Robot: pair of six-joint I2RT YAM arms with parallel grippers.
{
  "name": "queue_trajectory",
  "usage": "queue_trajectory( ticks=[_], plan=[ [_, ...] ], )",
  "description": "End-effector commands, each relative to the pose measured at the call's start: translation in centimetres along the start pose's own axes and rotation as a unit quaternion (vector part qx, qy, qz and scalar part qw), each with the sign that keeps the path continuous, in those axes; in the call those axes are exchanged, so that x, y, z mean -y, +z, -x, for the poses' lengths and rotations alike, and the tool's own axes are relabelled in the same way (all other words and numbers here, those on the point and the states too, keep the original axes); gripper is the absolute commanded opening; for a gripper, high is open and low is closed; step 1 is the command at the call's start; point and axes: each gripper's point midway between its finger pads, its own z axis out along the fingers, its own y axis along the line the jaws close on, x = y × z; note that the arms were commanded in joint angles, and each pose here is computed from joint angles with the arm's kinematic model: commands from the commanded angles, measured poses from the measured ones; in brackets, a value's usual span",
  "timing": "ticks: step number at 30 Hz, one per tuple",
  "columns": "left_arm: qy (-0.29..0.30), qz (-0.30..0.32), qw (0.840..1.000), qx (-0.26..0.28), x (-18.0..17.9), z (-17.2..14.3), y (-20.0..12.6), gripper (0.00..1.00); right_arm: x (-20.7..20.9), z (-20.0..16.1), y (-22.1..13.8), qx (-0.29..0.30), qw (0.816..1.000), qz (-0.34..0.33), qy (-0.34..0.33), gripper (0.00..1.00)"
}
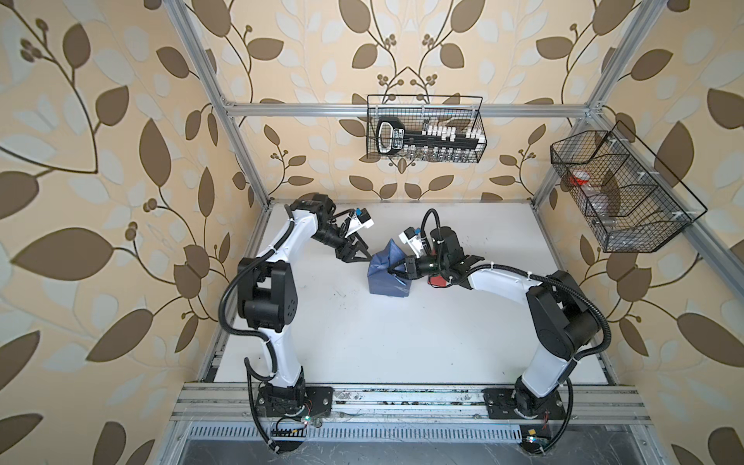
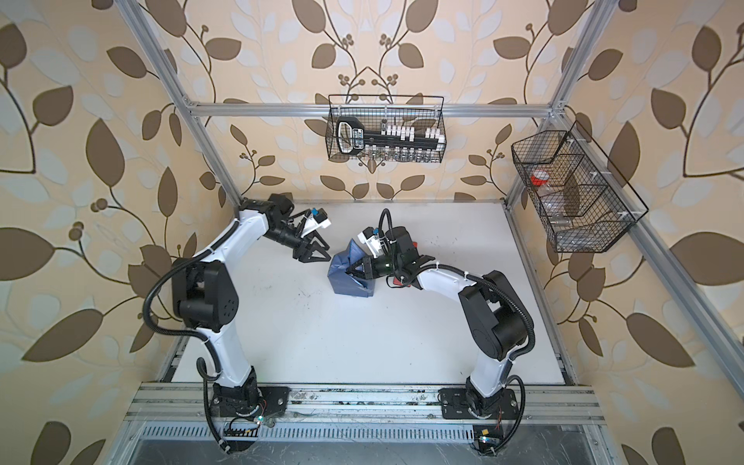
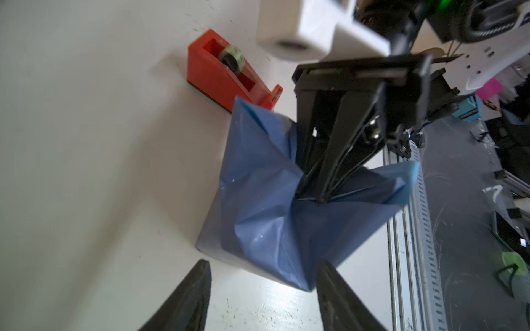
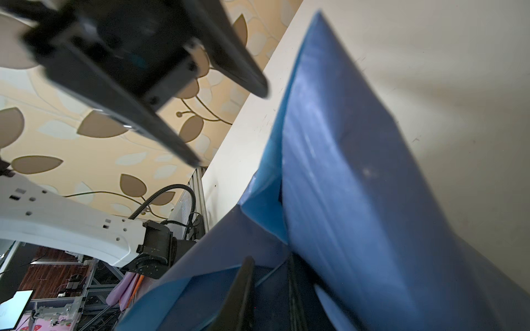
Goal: Wrap a gift box in wrapping paper
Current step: Fold the wrapping paper for the gift box.
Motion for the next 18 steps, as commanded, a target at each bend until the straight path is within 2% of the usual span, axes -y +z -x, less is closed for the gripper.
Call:
queue_trajectory(
  ticks=[1,6,10,18],
  plan=[
    [0.068,-0.043,0.996,0.039,1.5,2.4,-0.3,0.58,3.4,-4.8,0.4,-0.059,0.996,-0.051,0.052,0.23],
    [0.052,-0.085,0.993,0.058,1.3,2.6,1.3,0.55,3.5,-5.0,0.5,-0.064,0.995,-0.053,0.049,0.23],
    [0.039,-0.121,0.989,0.075,2.5,3.3,1.9,0.51,3.3,-4.7,0.6,-0.061,0.996,-0.051,0.046,0.23],
    [0.033,-0.147,0.987,0.064,3.2,2.7,3.4,0.42,3.5,-4.7,0.7,-0.065,0.996,-0.053,0.043,0.23]
  ],
)
